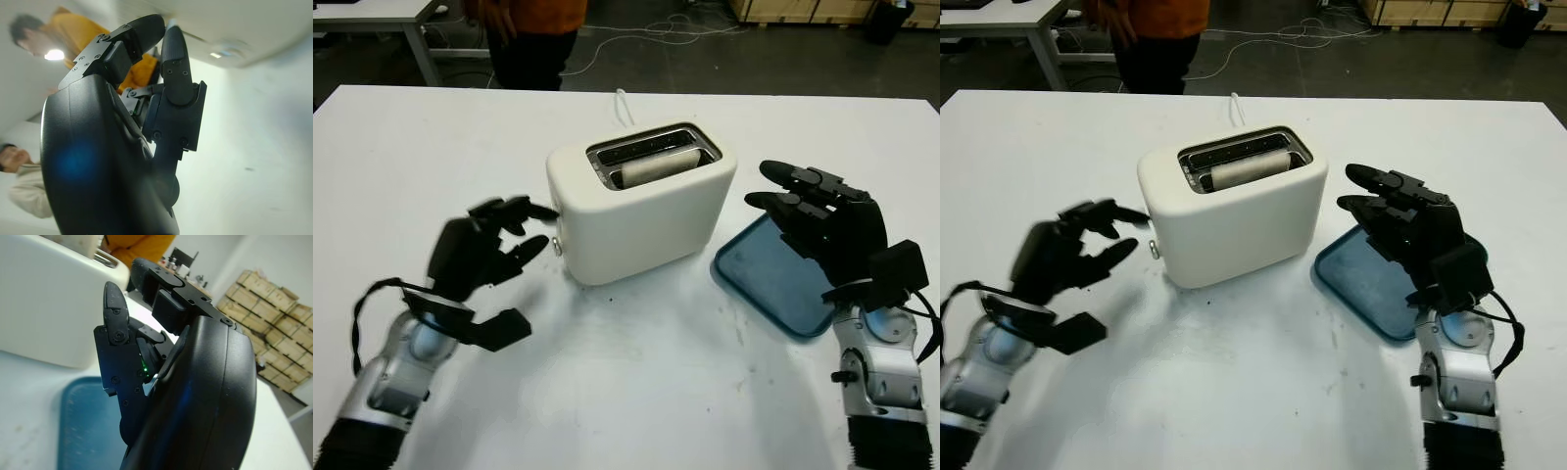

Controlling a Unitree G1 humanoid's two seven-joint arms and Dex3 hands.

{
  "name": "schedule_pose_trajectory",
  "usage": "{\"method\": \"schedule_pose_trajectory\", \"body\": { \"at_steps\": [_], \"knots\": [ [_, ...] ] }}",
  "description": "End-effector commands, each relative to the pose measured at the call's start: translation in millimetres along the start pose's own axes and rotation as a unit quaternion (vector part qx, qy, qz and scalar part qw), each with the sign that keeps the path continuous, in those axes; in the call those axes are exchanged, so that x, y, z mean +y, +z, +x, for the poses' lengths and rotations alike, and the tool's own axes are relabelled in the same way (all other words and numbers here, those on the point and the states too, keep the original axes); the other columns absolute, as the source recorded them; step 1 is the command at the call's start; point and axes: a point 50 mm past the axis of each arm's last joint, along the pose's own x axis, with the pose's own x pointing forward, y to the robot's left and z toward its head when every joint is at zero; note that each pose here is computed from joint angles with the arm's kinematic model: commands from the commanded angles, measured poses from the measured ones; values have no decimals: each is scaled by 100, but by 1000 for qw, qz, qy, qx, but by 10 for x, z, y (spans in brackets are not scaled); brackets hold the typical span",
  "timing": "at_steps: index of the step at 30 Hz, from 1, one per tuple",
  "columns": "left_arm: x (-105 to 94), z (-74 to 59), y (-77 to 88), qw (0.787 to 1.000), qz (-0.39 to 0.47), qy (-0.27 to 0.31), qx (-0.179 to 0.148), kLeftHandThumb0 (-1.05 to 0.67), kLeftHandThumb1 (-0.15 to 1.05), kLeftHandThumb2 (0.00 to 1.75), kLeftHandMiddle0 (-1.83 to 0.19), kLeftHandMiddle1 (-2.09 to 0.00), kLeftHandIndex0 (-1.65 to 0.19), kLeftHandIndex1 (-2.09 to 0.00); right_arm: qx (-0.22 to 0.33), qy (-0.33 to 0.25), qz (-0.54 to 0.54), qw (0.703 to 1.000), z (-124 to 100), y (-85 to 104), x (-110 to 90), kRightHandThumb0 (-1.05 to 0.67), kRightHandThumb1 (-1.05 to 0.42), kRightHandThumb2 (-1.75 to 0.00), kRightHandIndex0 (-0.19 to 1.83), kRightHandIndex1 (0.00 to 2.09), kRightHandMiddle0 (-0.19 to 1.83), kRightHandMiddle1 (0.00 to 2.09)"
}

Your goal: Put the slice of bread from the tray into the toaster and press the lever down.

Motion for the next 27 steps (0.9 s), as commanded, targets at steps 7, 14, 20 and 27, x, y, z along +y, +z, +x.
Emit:
{"method": "schedule_pose_trajectory", "body": {
  "at_steps": [7,14,20,27],
  "knots": [
    [585,68,-39,993,98,58,39,-60,92,19,-50,-120,-64,-57,5,-6,-98,995,97,271,-447,-47,-90,-2,71,32,80,0],
    [751,131,-81,986,149,49,55,-62,92,10,-64,-105,-81,-35,10,8,-136,991,173,476,-602,-41,-82,0,83,18,79,0],
    [701,171,-84,986,164,-22,24,-51,92,7,-71,-98,-98,-16,13,14,-141,990,185,490,-546,-45,-82,0,85,12,80,0],
    [448,257,-120,984,158,-82,-28,-41,92,17,-66,-120,-101,-6,-6,10,-139,990,154,351,-394,-44,-91,-4,97,12,88,3]
  ]
}}
